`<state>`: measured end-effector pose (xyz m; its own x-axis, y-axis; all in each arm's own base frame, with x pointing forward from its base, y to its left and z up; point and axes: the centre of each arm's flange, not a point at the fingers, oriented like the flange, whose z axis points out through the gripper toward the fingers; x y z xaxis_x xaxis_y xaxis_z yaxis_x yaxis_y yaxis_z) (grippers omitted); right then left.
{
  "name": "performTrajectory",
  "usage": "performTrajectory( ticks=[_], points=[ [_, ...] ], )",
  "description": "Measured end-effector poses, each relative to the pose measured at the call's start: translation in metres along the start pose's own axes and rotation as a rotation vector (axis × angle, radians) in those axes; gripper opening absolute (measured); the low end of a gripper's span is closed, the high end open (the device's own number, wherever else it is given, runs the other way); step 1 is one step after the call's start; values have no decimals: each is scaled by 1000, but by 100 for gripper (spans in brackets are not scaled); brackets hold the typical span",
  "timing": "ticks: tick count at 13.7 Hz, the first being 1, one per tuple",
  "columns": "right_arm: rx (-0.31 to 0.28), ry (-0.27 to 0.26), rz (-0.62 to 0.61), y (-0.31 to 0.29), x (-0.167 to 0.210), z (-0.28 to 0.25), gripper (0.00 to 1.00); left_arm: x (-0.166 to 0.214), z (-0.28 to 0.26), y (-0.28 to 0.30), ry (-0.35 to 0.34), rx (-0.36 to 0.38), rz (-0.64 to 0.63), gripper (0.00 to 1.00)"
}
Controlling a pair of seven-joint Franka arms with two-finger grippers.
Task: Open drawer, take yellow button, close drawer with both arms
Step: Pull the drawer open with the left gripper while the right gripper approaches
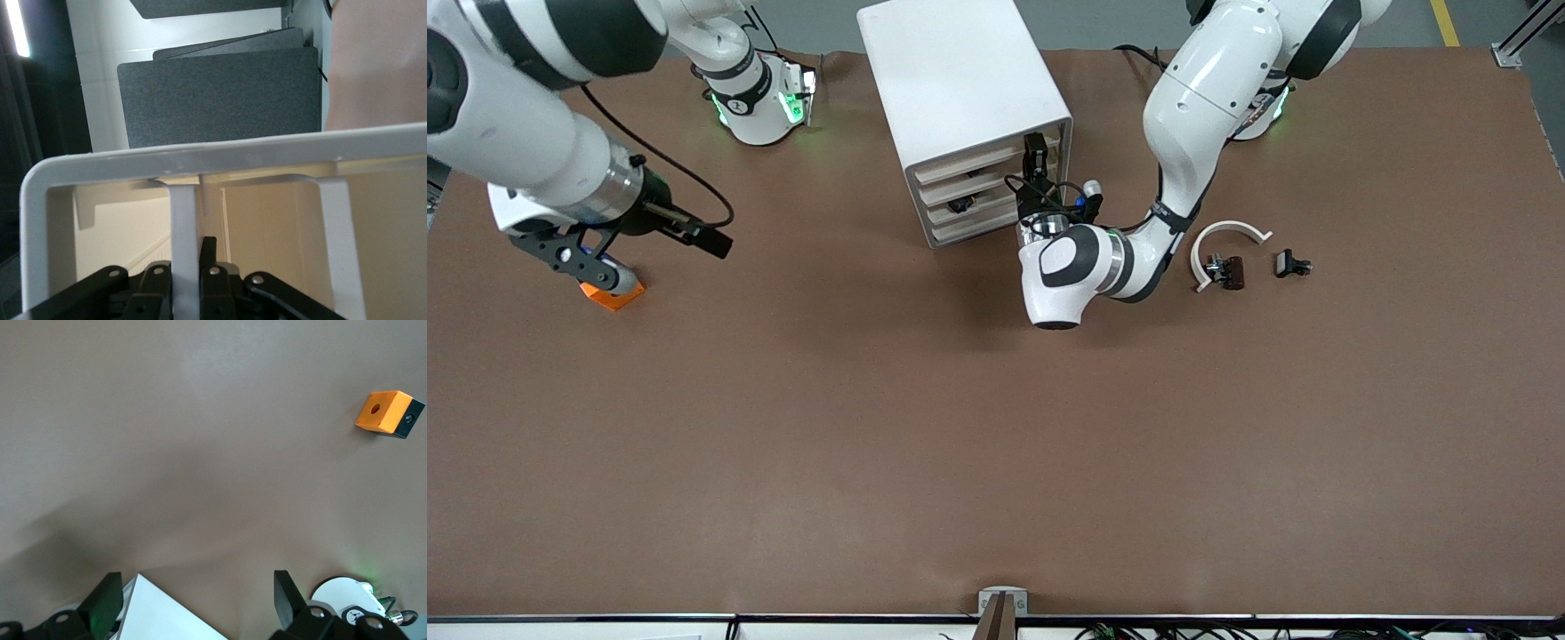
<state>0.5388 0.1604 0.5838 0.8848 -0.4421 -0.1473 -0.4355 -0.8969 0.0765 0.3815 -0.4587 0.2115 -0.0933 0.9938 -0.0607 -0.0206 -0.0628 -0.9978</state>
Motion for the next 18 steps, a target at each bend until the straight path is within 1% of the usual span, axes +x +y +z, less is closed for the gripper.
performTrajectory(
  ticks=[2,3,4,5,6,9,11,14,16,18],
  points=[
    [30,33,-13,-3,-13,-23,100,0,0,0,0,0,0,7],
    [55,56,-15,-4,-14,-33,100,0,0,0,-1,0,-1,7],
    [86,86,-12,-5,-11,-40,100,1,-1,0,-2,0,-1,7],
    [106,106,-6,-5,-7,-43,100,2,-3,0,-6,-1,-1,7],
    [113,112,6,-2,-2,-43,100,4,-5,0,-12,-2,-1,7],
    [112,105,51,15,14,-42,100,18,-25,-1,-50,-7,-5,7],
    [110,89,111,9,8,-40,100,35,-48,-4,-99,-13,-9,7],
    [114,73,214,-28,-28,-37,100,57,-77,-7,-162,-28,-8,7],
    [130,52,261,-53,-55,-36,100,64,-90,-11,-189,-45,-3,7],
    [146,51,286,-75,-80,-36,100,75,-107,-16,-225,-63,3,7]
  ],
)
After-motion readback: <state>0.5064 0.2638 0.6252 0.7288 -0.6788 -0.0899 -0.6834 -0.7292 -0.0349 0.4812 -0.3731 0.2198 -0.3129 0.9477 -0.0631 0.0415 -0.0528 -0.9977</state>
